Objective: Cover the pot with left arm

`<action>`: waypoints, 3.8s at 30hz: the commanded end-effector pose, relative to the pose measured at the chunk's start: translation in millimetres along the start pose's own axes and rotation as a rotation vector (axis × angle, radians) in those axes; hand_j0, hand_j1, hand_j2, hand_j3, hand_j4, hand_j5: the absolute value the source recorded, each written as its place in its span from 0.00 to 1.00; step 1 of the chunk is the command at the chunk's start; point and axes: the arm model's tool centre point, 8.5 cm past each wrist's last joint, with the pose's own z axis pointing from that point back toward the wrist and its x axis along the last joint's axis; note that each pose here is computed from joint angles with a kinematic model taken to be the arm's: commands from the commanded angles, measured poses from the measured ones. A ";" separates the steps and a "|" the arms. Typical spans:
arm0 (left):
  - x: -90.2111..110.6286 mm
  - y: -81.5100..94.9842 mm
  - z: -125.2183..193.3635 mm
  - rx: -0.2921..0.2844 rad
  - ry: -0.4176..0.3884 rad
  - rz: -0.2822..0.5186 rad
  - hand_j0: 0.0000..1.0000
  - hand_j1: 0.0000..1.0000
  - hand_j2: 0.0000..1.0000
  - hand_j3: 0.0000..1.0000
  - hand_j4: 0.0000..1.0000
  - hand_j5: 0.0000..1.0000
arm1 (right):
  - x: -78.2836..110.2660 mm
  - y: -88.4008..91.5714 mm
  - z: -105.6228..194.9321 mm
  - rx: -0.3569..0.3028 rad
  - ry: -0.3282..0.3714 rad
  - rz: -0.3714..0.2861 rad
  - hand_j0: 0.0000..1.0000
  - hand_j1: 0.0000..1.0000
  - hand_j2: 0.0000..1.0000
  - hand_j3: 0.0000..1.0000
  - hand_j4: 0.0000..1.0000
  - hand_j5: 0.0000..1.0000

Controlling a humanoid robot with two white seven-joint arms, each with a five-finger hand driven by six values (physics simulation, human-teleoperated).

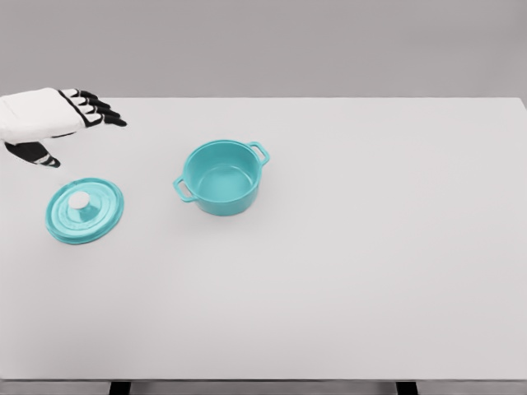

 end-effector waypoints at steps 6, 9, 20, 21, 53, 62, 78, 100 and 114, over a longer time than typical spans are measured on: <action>16.8 -85.3 -12.0 -0.302 -0.139 0.116 1.00 1.00 1.00 1.00 1.00 1.00 | -0.1 0.0 0.0 0.000 0.000 0.000 1.00 1.00 1.00 1.00 1.00 1.00; 18.7 -94.8 -8.4 -0.318 -0.149 0.151 1.00 1.00 1.00 1.00 1.00 1.00 | -0.1 0.0 0.0 0.000 0.000 0.000 1.00 1.00 1.00 1.00 1.00 1.00; -6.1 -92.2 -5.4 -0.291 -0.001 0.257 1.00 1.00 1.00 1.00 1.00 1.00 | -0.1 0.0 0.0 0.000 0.000 0.000 1.00 1.00 1.00 1.00 1.00 1.00; -8.2 -93.0 -4.0 -0.290 0.008 0.264 1.00 1.00 1.00 1.00 1.00 1.00 | -0.1 0.0 0.0 0.000 0.000 0.000 1.00 1.00 1.00 1.00 1.00 1.00; -15.9 -107.9 -7.3 -0.298 0.120 0.388 0.85 0.85 0.85 0.85 0.85 0.85 | -0.1 0.0 0.0 0.000 0.000 0.000 1.00 1.00 1.00 1.00 1.00 1.00; -6.0 -107.7 -12.0 -0.300 0.081 0.379 0.77 0.77 0.77 0.77 0.77 0.77 | -0.1 0.0 0.0 0.000 0.000 0.000 1.00 1.00 1.00 1.00 1.00 1.00; 1.8 -111.6 -19.4 -0.307 0.060 0.383 0.76 0.76 0.76 0.76 0.76 0.76 | 0.7 -0.6 0.1 -0.001 -0.001 0.001 1.00 1.00 1.00 1.00 1.00 1.00; -6.4 -121.2 -26.5 -0.321 0.107 0.410 0.73 0.73 0.73 0.73 0.73 0.73 | -0.1 0.0 0.0 0.000 0.000 0.000 1.00 1.00 1.00 1.00 1.00 1.00; -7.2 -120.7 -26.3 -0.319 0.109 0.409 0.72 0.72 0.72 0.72 0.72 0.72 | -0.1 0.0 0.0 0.000 0.000 0.000 1.00 1.00 1.00 1.00 1.00 1.00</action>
